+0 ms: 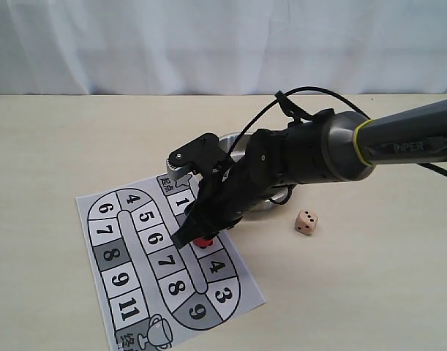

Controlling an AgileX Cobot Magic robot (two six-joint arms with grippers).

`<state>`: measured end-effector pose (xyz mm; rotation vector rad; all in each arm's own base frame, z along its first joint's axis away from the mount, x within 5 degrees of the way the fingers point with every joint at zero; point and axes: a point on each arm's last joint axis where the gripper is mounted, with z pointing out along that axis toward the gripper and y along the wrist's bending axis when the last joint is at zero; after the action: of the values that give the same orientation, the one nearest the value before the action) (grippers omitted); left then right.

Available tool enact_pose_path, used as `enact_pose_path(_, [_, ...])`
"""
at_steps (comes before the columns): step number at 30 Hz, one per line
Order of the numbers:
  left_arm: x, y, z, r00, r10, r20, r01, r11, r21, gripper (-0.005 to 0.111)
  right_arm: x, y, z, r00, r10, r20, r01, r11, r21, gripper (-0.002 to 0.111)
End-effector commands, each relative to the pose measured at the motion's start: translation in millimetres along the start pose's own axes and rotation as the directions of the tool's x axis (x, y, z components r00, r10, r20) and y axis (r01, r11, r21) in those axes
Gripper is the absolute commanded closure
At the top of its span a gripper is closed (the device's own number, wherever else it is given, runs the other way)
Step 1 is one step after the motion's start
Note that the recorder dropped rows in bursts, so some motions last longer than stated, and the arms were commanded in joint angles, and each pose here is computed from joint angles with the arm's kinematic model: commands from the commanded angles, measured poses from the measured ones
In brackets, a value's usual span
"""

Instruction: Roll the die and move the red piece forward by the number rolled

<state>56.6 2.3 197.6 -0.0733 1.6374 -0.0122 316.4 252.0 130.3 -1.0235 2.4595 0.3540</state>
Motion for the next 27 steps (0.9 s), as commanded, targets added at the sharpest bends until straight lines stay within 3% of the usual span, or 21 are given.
enact_pose_path(1, [-3, -0.5, 0, 1.0, -0.003, 0.014, 0.003, 1.0, 0.008, 0.107, 4, 1, 2, 1.0, 0.009, -0.026, -0.01, 1.0, -0.009, 0.061])
enact_pose_path(7, [-3, -0.5, 0, 1.0, -0.003, 0.014, 0.003, 1.0, 0.008, 0.107, -1, 1, -5, 1.0, 0.021, -0.004, -0.021, 1.0, -0.006, 0.05])
enact_pose_path(19, [-3, -0.5, 0, 1.0, -0.003, 0.014, 0.003, 1.0, 0.008, 0.107, -21, 2, -48, 0.992, 0.036, 0.121, -0.039, 0.999, 0.015, 0.051])
enact_pose_path(22, [-3, -0.5, 0, 1.0, -0.003, 0.014, 0.003, 1.0, 0.008, 0.107, -25, -2, -60, 0.981, 0.129, 0.147, -0.132, 0.991, 0.011, 0.064])
enact_pose_path(27, [-2, -0.5, 0, 1.0, -0.003, 0.011, 0.003, 1.0, 0.007, 0.107, -23, -20, -80, 0.987, 0.067, 0.144, -0.079, 0.994, 0.08, 0.099])
